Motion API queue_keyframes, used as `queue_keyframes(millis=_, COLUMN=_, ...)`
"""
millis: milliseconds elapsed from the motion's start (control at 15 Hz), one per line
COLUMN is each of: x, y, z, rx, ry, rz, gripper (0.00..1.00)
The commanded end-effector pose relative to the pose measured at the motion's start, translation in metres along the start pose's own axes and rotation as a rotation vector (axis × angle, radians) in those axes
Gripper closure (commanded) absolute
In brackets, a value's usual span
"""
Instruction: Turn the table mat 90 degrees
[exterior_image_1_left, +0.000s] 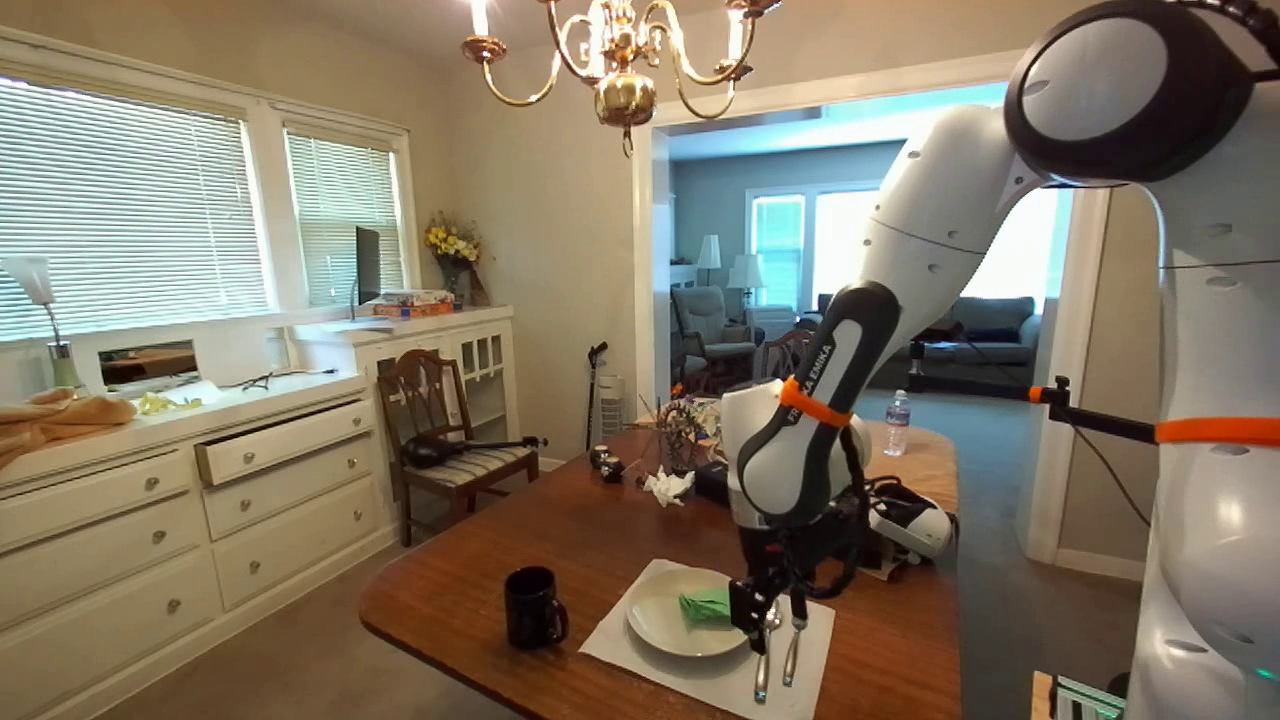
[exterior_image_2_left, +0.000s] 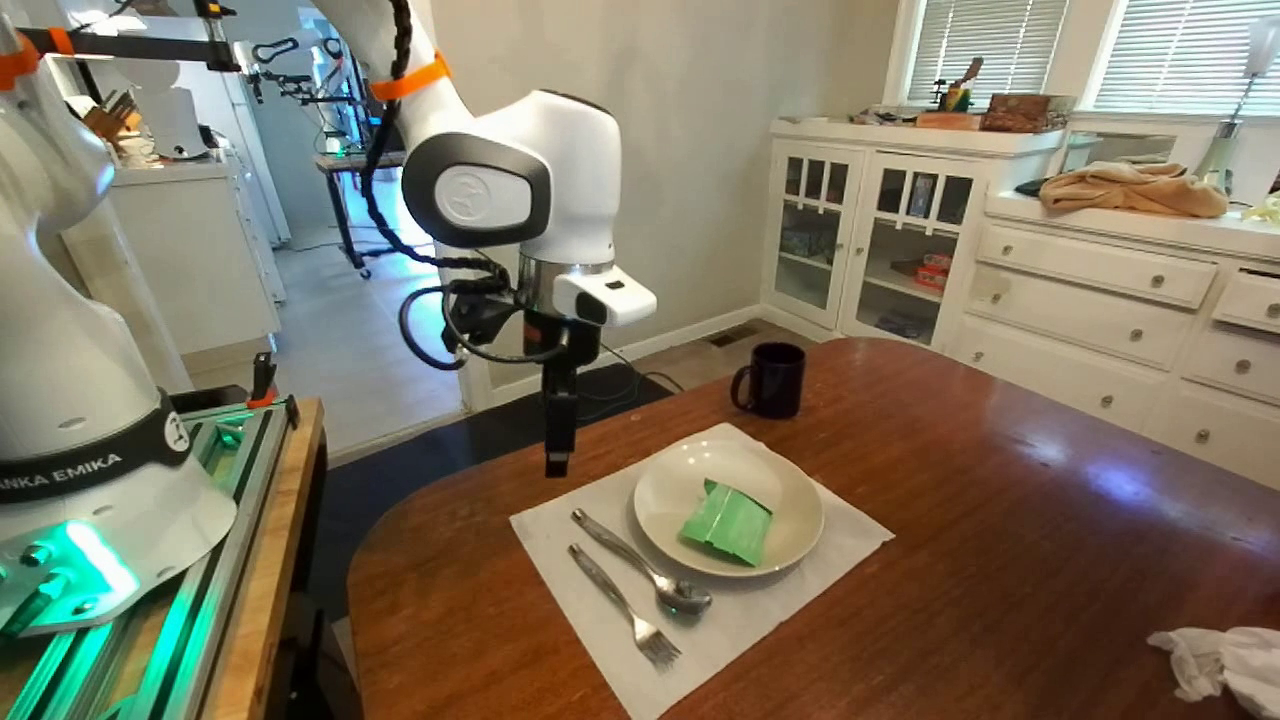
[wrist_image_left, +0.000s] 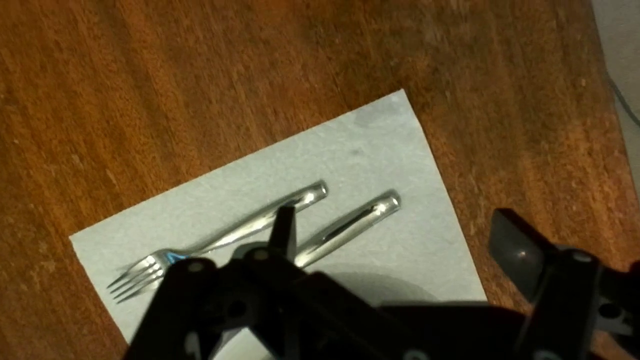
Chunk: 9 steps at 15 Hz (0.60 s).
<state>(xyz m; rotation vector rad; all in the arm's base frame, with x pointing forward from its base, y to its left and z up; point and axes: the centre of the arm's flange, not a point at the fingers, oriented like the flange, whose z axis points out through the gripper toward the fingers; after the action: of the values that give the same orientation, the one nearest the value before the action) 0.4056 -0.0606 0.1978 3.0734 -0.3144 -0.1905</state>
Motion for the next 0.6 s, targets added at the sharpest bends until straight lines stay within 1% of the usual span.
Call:
queue_keyframes(millis=0, x=0.003, y=0.002, z=0.037, rx=-0.009, ry=-0.024, rz=0.012, gripper=0.34)
queue_keyframes(millis=333, x=0.001, y=0.003, z=0.064, rx=0.001, ry=-0.018, rz=0.036, gripper=0.73)
queue_keyframes(millis=467, x=-0.001, y=0.001, z=0.072, rx=0.01, ry=-0.016, rz=0.054, gripper=0.87)
queue_keyframes(millis=533, x=-0.002, y=0.0, z=0.076, rx=0.006, ry=-0.006, rz=0.06, gripper=0.96)
